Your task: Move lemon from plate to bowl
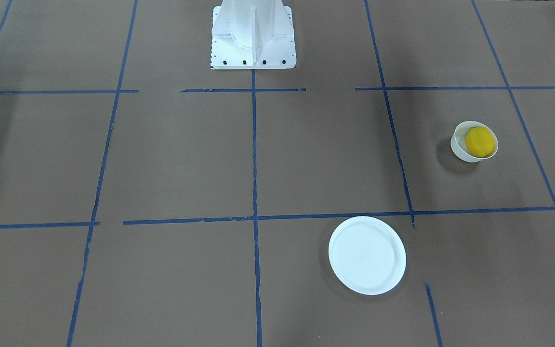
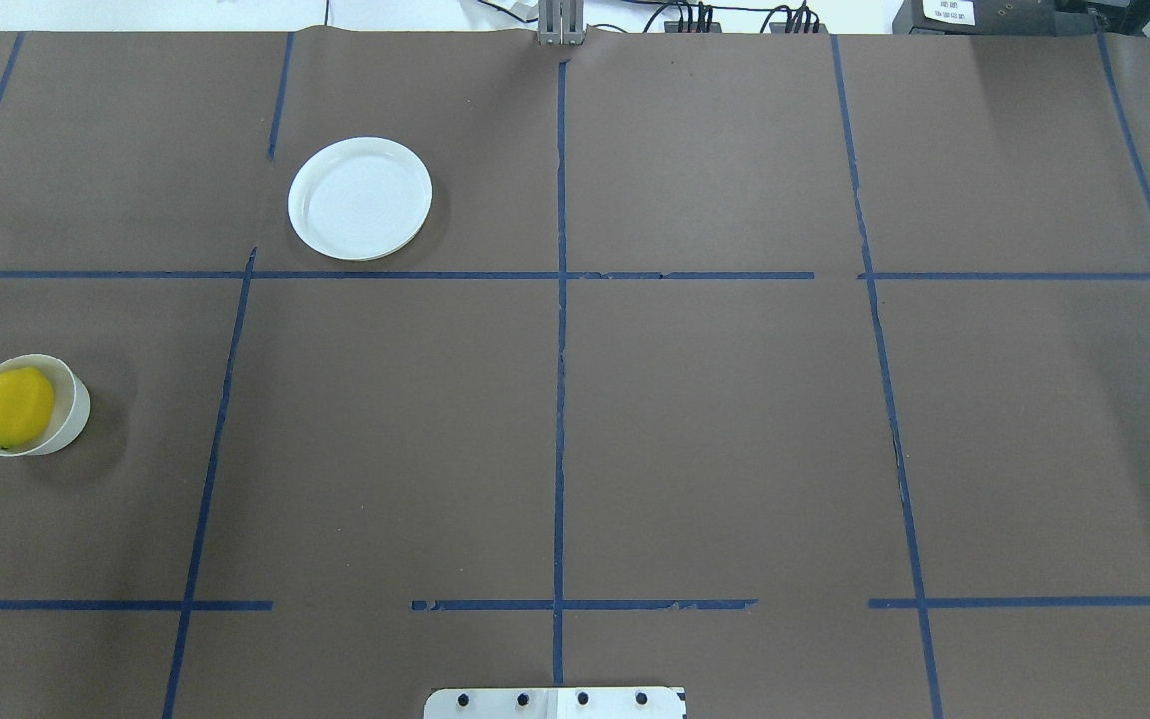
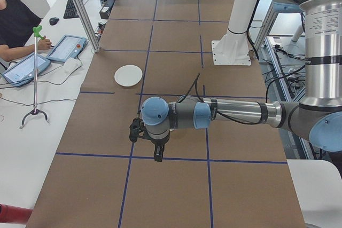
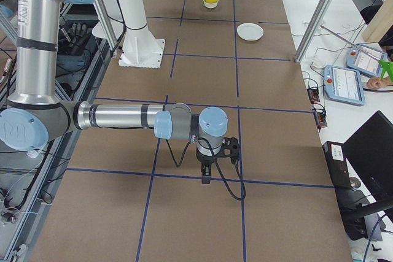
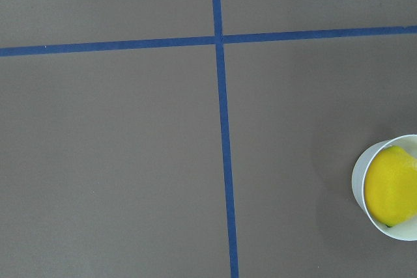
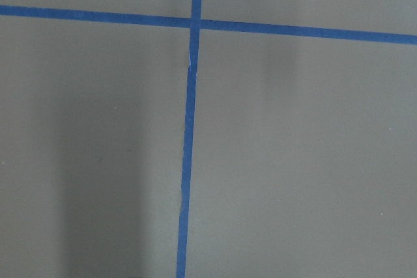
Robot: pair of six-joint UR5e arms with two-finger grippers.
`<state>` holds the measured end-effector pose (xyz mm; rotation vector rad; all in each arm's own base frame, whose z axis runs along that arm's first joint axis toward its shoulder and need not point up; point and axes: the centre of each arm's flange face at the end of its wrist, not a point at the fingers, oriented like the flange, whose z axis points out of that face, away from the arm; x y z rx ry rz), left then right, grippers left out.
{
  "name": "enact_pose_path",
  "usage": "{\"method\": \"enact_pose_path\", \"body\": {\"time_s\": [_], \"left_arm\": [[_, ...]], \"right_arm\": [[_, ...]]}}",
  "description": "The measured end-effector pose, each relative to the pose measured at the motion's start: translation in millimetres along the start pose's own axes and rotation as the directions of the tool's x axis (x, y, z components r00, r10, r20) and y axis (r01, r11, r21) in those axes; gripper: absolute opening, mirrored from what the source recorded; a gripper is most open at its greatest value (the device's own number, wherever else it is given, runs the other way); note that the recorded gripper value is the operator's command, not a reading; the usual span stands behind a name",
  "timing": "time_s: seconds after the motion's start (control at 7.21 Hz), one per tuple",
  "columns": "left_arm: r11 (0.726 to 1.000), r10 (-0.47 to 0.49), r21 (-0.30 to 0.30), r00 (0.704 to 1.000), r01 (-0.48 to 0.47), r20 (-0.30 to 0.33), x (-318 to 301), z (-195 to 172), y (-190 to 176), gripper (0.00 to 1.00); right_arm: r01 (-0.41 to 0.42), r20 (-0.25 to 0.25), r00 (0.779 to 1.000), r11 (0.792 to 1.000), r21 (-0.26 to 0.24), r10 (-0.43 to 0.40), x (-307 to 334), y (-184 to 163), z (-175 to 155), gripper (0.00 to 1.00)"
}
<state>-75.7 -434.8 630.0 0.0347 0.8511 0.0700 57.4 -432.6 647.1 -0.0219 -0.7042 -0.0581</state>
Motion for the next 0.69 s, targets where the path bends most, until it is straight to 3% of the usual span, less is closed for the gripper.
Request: {"method": "enact_pose_path", "body": {"time_s": [0.69], "left_arm": [[1.0,0.002,0.003,1.0,-0.002,0.002,0.8,-1.3,-1.1,1.0]], "right_arm": [[0.0,0.0,1.0,1.0,0.0,0.0,0.0,0.0,0.0,1.0]]}}
